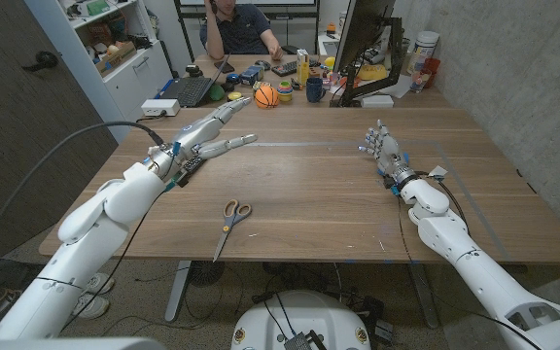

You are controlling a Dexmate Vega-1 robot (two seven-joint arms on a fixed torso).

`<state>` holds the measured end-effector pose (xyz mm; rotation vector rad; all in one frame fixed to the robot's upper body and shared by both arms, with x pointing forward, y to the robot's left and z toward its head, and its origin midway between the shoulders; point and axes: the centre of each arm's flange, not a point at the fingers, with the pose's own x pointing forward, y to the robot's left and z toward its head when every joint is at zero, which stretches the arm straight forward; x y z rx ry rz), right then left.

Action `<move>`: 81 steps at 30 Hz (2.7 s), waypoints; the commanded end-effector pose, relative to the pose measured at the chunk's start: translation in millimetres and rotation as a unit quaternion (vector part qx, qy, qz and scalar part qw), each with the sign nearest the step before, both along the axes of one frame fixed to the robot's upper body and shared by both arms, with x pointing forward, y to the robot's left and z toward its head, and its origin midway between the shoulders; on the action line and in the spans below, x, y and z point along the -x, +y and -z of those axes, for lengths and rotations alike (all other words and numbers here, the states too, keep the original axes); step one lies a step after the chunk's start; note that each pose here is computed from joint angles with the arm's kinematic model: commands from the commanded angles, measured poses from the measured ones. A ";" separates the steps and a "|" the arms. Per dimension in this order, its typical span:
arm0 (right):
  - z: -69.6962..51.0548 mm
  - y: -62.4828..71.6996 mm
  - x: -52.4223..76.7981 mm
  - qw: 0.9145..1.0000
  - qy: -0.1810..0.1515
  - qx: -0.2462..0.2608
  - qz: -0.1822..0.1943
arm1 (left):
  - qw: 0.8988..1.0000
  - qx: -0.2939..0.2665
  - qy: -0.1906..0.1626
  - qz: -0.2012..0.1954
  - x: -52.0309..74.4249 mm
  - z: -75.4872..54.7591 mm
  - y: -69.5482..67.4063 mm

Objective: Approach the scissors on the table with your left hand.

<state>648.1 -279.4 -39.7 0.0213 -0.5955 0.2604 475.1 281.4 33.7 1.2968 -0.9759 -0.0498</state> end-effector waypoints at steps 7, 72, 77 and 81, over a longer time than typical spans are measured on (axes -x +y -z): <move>-1.0 11.5 -2.6 1.000 0.001 0.007 -0.004 | 0.995 -0.085 0.030 -0.031 3.1 11.6 -0.6; 0.9 12.1 4.9 1.000 -0.005 -0.002 0.001 | 0.947 -0.233 0.210 -0.070 -14.7 34.2 -21.5; 1.0 11.7 4.9 1.000 -0.006 -0.002 0.001 | 0.945 -0.235 0.213 -0.072 -14.5 34.0 -22.1; 1.3 11.2 4.9 1.000 -0.006 -0.003 0.001 | 0.944 -0.238 0.215 -0.074 -14.5 34.1 -22.4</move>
